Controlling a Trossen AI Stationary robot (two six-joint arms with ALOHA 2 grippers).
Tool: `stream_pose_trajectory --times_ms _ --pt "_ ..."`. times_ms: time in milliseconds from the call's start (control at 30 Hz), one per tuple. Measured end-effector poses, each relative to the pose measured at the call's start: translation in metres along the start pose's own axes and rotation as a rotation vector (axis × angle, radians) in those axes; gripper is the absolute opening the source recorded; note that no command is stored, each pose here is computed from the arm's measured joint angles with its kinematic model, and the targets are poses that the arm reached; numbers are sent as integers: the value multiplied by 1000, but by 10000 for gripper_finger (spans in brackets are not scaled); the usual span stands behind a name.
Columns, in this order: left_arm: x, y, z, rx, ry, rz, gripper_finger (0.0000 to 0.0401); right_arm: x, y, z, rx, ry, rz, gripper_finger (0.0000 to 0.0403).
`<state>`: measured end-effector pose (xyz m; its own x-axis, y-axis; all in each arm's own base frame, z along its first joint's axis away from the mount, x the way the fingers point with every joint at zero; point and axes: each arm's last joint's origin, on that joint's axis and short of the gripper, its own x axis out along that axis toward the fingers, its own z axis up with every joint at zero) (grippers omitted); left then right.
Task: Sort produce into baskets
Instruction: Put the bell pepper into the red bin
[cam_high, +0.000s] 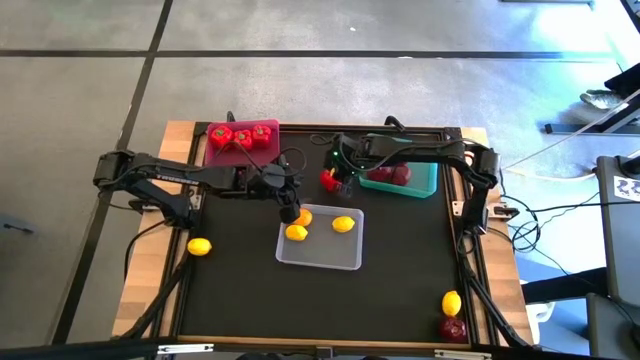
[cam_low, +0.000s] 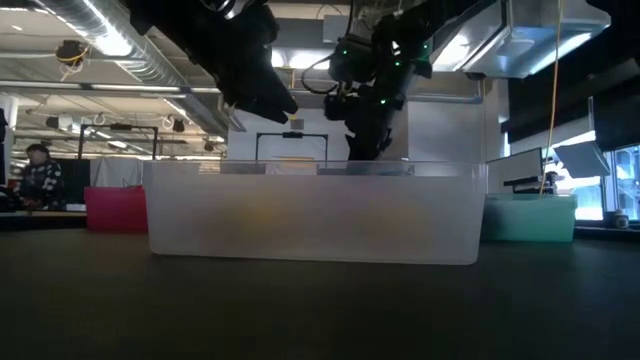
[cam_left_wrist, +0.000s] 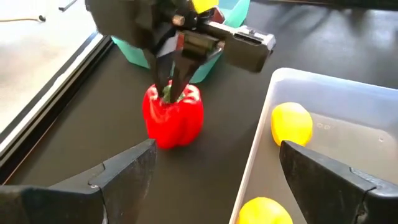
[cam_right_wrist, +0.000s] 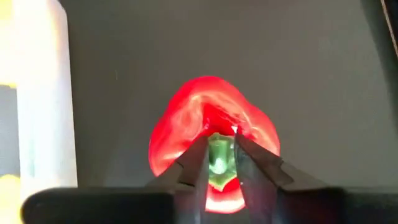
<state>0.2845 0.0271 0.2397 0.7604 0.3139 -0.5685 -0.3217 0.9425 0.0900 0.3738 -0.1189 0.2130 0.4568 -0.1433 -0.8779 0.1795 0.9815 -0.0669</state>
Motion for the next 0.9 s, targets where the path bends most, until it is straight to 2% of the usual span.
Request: stream_pose_trajectory --times_ms 300,567,700,900 --pt "0 2 1 -5 -10 -1 337 0 0 3 4 -36 5 137" --pt "2 7 2 -27 -9 14 337 -2 -1 8 4 -82 -1 151" --pt "9 9 2 -62 -17 13 337 -25 0 5 3 -77 7 151" --pt "36 15 -3 -156 -23 -23 337 -65 1 -3 4 -91 6 152"
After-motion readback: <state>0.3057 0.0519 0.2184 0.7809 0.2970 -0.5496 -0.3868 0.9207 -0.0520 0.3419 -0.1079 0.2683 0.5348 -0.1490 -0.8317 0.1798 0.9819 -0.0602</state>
